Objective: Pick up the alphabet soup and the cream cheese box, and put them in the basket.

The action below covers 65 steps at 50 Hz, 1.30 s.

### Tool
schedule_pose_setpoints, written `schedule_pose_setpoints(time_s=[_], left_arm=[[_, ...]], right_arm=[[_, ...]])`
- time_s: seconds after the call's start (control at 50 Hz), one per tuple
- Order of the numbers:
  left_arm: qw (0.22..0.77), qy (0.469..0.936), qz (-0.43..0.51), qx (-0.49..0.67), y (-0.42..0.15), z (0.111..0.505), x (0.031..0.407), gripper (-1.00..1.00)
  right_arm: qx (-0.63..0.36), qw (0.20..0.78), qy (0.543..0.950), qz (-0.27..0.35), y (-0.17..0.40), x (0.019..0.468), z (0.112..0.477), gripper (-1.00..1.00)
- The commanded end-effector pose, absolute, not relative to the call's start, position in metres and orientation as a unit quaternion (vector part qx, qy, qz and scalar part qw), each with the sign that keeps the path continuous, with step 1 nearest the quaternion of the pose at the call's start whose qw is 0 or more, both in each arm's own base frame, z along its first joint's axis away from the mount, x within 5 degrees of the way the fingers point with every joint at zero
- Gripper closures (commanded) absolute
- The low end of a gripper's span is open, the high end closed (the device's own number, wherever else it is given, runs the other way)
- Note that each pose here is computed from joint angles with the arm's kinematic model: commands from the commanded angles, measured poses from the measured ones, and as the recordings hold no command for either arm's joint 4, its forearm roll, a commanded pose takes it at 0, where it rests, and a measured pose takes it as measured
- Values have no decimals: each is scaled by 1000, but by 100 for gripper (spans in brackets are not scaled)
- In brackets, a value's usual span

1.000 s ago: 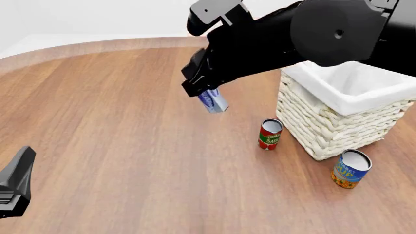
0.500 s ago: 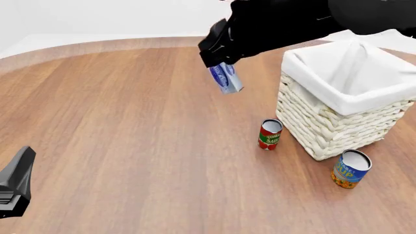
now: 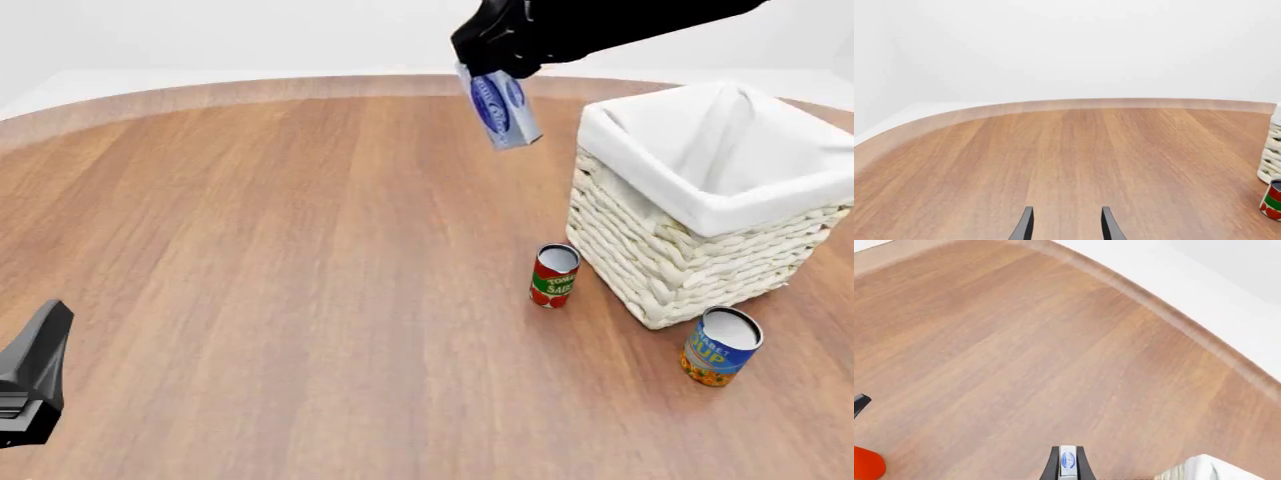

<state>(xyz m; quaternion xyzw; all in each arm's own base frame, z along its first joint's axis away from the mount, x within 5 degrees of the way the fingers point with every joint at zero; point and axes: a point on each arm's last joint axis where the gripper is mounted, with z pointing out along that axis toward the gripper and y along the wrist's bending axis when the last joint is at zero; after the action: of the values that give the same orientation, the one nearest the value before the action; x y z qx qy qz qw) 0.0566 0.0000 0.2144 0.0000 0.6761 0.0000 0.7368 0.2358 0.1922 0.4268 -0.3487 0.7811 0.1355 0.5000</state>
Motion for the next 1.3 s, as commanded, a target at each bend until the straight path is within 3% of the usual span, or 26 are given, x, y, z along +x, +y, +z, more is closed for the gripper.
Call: schedule_pose_setpoints(time_s=[0.02,0.76,1.3], left_arm=[[737,676,0,0,0,214,57,-100],[737,676,0,0,0,214,57,-100],[737,676,0,0,0,214,57,-100]], right_arm=[[-332,512,781,131,180,236,439,100],[-271,543,789,99,126,226,466,100],[-209,557,802,46,85,242,476,100]])
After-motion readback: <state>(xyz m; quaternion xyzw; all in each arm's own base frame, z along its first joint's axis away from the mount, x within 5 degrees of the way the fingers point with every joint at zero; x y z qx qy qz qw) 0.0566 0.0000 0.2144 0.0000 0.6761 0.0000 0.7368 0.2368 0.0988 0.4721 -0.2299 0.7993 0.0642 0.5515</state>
